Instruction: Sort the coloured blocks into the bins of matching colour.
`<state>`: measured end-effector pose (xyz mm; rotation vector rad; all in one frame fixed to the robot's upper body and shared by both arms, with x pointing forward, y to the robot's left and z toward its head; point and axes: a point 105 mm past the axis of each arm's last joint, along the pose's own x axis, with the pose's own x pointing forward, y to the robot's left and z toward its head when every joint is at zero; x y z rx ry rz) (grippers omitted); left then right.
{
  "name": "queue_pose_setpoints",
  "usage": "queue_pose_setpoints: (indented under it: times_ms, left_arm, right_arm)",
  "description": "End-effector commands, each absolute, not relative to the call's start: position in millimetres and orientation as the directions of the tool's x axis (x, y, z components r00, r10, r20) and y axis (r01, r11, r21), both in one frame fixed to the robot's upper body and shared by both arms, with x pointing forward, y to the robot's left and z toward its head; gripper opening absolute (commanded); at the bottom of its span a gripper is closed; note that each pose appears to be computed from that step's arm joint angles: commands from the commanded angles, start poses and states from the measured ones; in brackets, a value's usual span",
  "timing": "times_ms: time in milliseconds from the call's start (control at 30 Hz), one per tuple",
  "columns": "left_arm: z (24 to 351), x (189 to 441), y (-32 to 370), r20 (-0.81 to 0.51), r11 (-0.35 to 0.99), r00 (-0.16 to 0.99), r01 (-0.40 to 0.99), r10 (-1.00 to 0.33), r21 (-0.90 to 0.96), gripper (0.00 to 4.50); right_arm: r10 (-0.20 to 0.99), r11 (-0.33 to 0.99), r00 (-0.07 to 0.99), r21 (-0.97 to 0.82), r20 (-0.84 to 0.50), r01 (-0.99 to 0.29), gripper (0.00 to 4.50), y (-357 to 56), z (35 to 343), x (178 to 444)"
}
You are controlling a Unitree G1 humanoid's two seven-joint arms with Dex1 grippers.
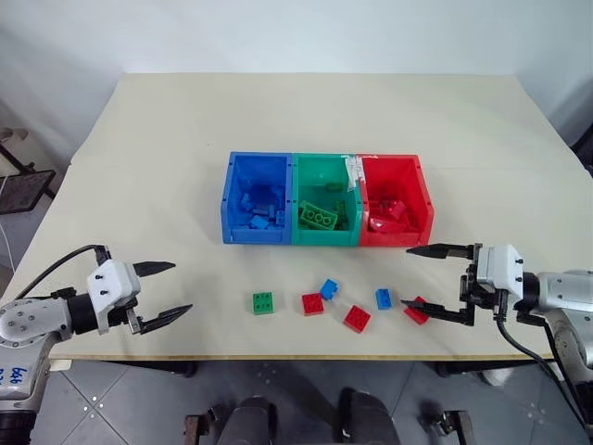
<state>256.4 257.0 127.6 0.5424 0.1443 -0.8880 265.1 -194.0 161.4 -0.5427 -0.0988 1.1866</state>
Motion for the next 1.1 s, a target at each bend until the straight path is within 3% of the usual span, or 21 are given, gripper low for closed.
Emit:
queue_pose_setpoints:
  times_ms: [33,167,367,500,667,900,1100]
  left_arm:
    - [138.4,256.5,247.9,-0.299,0.486,0.629,0.76,-0.718,0.432,4.46]
    - [138.4,258.6,222.2,-0.273,0.474,0.586,0.795,-0.763,0.379,4.46]
    - [148.1,252.7,140.3,-0.165,0.323,0.394,0.884,-0.904,0.339,4.46]
    - [144.8,240.4,102.2,-0.184,0.152,0.232,0.918,-0.955,0.367,4.46]
    - [140.8,244.4,94.9,-0.217,0.099,0.185,0.929,-0.959,0.356,4.46]
    - [137.2,249.4,111.0,-0.233,0.11,0.204,0.927,-0.951,0.359,4.46]
    - [137.9,246.1,118.8,-0.24,0.132,0.233,0.918,-0.942,0.373,4.46]
  right_arm:
    - [0.897,0.288,0.409,-0.479,-0.17,-0.83,4.5,-192.2,167.4,266.6]
    - [0.852,0.401,0.509,-0.472,-0.122,-0.785,4.5,-203.2,167.9,267.5]
    - [0.686,0.582,0.71,-0.466,-0.158,-0.667,4.5,-255.2,153.9,239.2]
    - [0.583,0.674,0.782,-0.405,-0.222,-0.617,4.5,-282.5,139.7,215.3]
    - [0.553,0.706,0.758,-0.288,-0.346,-0.647,4.5,-273.6,125.3,200.4]
    - [0.588,0.635,0.677,-0.267,-0.443,-0.725,4.5,-231.1,120.3,225.5]
    - [0.521,0.641,0.618,-0.208,-0.588,-0.739,4.5,-231.2,93.3,239.0]
